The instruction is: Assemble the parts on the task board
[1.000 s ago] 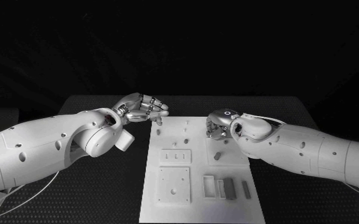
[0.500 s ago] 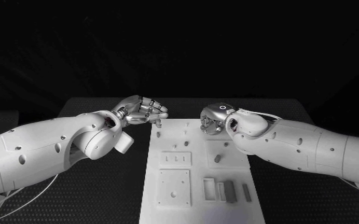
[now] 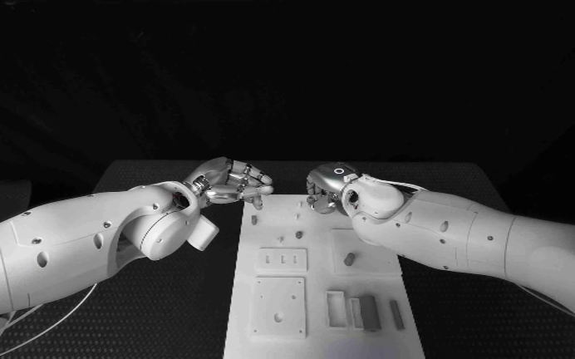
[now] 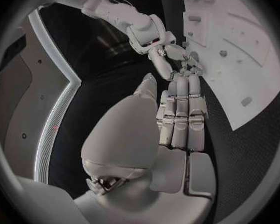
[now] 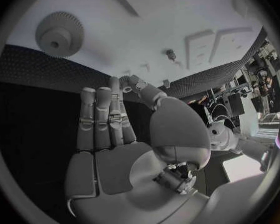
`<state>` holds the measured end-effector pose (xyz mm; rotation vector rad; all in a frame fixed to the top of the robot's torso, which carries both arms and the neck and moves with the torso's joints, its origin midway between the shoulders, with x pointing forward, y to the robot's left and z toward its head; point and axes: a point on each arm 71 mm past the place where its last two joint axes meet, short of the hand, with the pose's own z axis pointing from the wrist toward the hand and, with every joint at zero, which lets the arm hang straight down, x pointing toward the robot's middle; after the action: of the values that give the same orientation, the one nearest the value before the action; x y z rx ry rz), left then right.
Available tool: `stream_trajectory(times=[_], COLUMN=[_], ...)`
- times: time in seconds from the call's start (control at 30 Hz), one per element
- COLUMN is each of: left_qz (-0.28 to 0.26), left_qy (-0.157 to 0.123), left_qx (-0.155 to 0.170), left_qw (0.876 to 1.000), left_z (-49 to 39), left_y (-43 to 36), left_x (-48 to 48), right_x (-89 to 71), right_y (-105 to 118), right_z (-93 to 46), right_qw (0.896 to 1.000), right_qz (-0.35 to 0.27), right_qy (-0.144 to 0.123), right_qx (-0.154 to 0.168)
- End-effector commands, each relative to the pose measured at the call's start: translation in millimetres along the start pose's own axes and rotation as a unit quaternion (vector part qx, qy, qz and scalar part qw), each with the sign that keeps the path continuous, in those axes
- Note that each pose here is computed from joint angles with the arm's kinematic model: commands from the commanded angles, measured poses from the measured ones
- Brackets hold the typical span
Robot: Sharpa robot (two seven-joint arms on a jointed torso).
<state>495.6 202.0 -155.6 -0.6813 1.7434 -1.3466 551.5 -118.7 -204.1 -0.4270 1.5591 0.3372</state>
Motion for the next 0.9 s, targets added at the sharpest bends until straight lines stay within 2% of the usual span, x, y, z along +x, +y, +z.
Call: stream_trajectory(times=[0.03, 0.33, 0.9], left_qz=[-0.003, -0.004, -0.004], left_qy=[0.005, 0.008, 0.007], left_qx=[0.007, 0.007, 0.007], left_qw=[1.0, 1.0, 1.0], left_z=[0.7, 0.5, -0.2], left_y=[-2.7, -3.5, -3.5], left_x=[1.2, 3.2, 3.0], right_x=[0.7, 4.2, 7.7], right_y=[4, 19, 23], right_z=[2.5, 9.5, 12.5], right_qw=[1.0, 0.999, 0.999], right_qz=[-0.016, -0.02, -0.026], right_qy=[-0.022, -0.035, -0.033], right_qx=[-0.002, -0.009, -0.005])
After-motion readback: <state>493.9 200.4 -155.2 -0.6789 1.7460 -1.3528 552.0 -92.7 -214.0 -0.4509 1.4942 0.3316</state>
